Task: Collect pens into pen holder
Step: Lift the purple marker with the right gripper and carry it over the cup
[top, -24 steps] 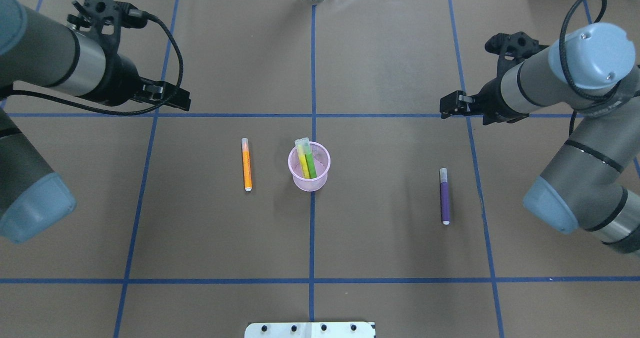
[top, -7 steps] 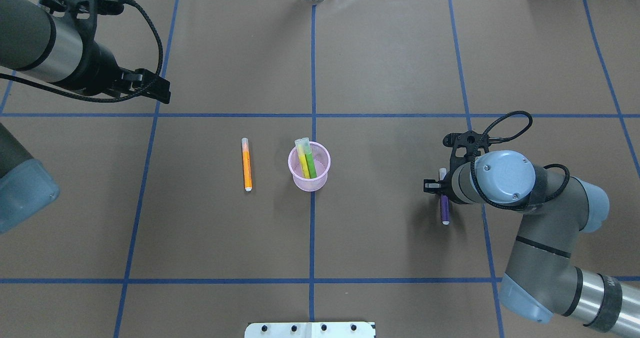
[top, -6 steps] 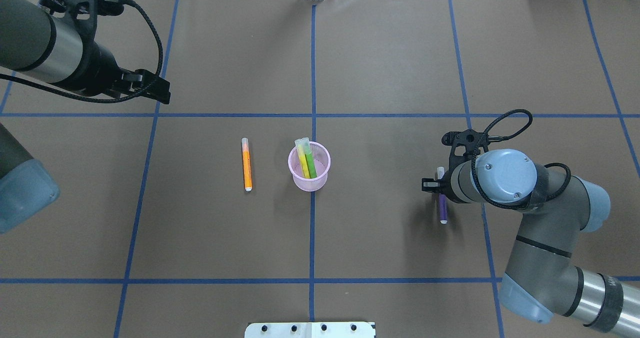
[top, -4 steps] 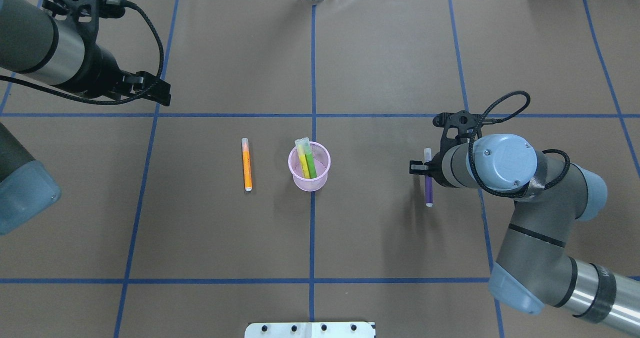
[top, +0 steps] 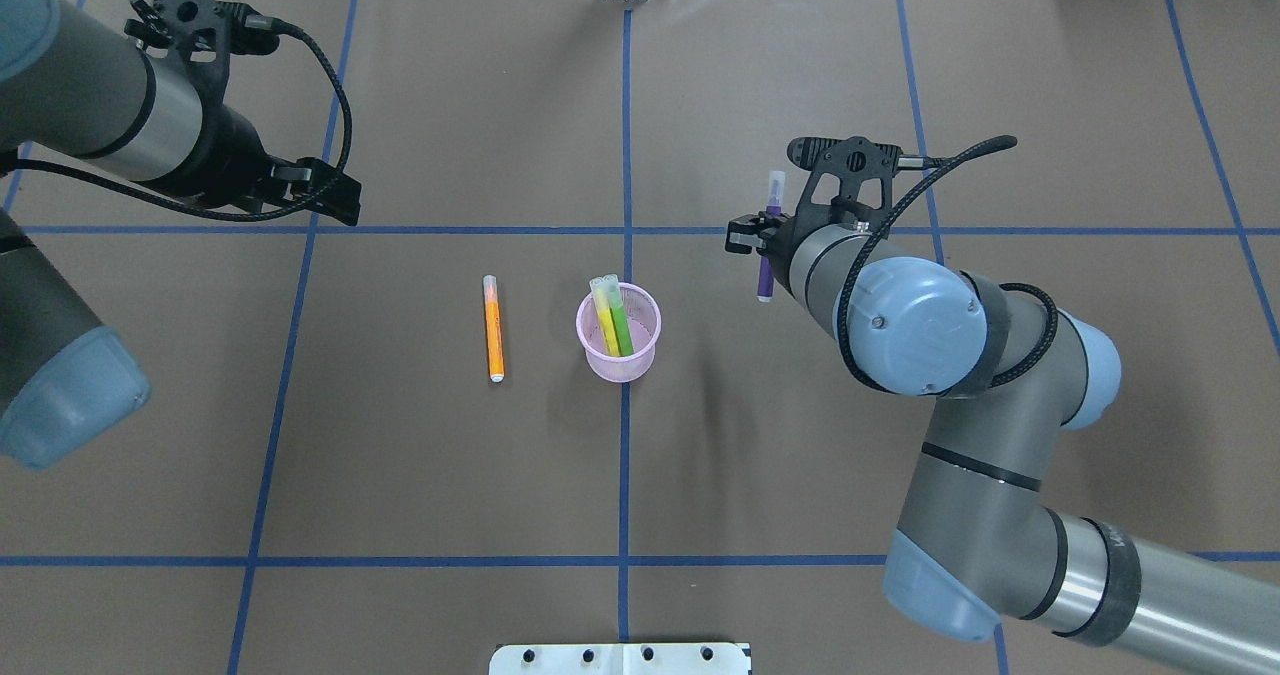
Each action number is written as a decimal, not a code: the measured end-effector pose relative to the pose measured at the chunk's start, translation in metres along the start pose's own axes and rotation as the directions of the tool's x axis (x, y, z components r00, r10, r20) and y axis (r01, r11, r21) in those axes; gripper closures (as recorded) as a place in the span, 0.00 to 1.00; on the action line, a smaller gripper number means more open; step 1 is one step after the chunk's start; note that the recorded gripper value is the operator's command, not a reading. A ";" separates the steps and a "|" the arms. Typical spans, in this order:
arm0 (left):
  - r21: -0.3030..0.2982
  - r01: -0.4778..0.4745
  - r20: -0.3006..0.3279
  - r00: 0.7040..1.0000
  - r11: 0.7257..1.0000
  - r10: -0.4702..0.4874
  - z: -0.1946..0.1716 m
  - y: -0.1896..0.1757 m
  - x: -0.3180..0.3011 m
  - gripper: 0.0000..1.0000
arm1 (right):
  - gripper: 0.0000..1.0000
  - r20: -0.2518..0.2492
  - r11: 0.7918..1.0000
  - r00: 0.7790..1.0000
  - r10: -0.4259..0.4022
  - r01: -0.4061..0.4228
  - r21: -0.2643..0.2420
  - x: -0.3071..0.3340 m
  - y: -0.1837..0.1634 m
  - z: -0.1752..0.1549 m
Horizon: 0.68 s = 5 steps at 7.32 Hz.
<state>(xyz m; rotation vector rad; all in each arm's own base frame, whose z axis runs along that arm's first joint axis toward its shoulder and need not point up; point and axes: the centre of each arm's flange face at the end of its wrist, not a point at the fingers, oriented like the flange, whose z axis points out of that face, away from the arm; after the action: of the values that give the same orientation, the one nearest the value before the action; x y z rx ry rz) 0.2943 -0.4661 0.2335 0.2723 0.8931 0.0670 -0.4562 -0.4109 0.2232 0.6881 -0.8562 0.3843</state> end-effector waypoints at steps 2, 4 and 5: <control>-0.013 0.000 0.006 1.000 1.000 0.000 0.008 0.001 0.001 0.00 | 1.00 0.031 0.988 0.998 0.054 -0.058 0.144 -0.039 0.023 -0.019; -0.020 0.005 0.014 1.000 1.000 -0.004 0.013 0.001 -0.002 0.00 | 1.00 0.044 0.971 0.997 0.062 -0.071 0.229 -0.062 0.053 -0.028; -0.022 0.006 0.016 1.000 1.000 -0.005 0.015 0.000 -0.002 0.00 | 1.00 0.039 0.963 0.998 0.058 -0.066 0.260 -0.075 0.065 -0.024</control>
<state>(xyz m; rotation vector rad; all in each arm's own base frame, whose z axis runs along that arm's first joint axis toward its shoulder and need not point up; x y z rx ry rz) 0.3043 -0.4690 0.2439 0.2495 0.8767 0.0696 -0.5245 -0.3503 0.1782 0.9143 -0.8660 0.5505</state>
